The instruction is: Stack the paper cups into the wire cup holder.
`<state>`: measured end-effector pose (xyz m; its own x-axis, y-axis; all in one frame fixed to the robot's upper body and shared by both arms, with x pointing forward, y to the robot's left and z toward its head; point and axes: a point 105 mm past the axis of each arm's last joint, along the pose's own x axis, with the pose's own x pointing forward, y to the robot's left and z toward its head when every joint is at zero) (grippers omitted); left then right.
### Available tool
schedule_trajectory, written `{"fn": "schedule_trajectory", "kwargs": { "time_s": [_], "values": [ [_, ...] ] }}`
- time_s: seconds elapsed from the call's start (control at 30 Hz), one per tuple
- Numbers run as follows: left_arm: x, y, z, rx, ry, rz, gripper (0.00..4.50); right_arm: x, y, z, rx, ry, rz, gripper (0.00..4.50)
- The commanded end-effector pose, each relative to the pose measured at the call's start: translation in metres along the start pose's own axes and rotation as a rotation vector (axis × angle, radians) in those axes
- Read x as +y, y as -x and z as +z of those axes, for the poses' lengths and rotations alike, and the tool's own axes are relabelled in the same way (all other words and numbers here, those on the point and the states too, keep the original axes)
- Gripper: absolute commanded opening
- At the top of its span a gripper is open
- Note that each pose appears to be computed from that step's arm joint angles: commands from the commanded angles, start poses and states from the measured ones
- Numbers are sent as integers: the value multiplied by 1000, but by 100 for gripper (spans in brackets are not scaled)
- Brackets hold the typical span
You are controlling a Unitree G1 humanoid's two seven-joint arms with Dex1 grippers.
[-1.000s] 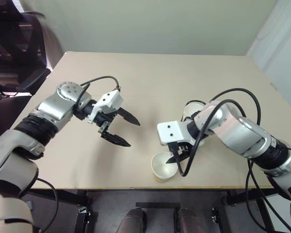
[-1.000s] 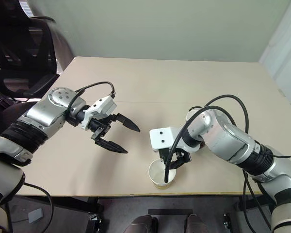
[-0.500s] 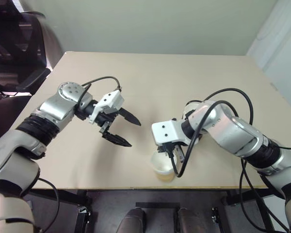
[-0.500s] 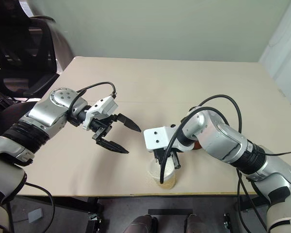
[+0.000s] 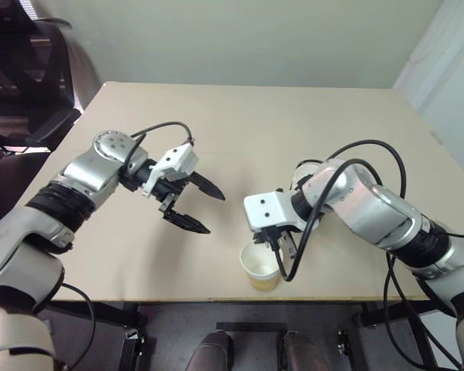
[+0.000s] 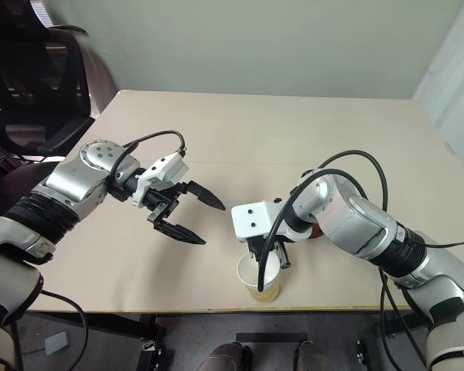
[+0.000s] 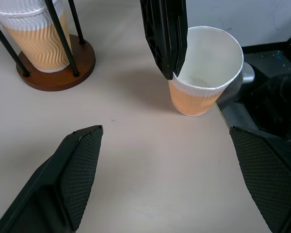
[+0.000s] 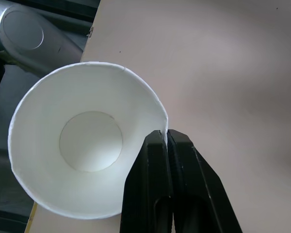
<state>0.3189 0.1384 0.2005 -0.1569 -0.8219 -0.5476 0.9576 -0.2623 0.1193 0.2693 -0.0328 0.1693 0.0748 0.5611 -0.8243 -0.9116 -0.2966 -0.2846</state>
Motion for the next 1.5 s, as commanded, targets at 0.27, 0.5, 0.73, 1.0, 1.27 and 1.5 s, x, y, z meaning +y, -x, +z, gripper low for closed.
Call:
{"fn": "schedule_trajectory", "kwargs": {
  "time_s": [0.27, 0.5, 0.73, 1.0, 1.27, 1.5],
  "values": [
    [2, 7, 15, -6, -46, -4, 450, 2, 7, 0, 12, 11, -10, 92],
    [2, 6, 17, -8, -48, -9, 450, 4, 7, -4, 40, 17, 5, 199],
    [0, 8, 14, -16, -45, -3, 450, 4, 3, -5, 53, 29, 20, 165],
    [1, 7, 13, -19, -43, -2, 450, 4, 1, -9, 74, 42, 38, 4],
    [1, 6, 15, -26, -48, -7, 450, 1, 22, -9, 68, 36, 23, 4],
    [3, 5, 16, -37, -45, -3, 450, -4, 66, -16, 83, -11, -46, 4]
  ]
}}
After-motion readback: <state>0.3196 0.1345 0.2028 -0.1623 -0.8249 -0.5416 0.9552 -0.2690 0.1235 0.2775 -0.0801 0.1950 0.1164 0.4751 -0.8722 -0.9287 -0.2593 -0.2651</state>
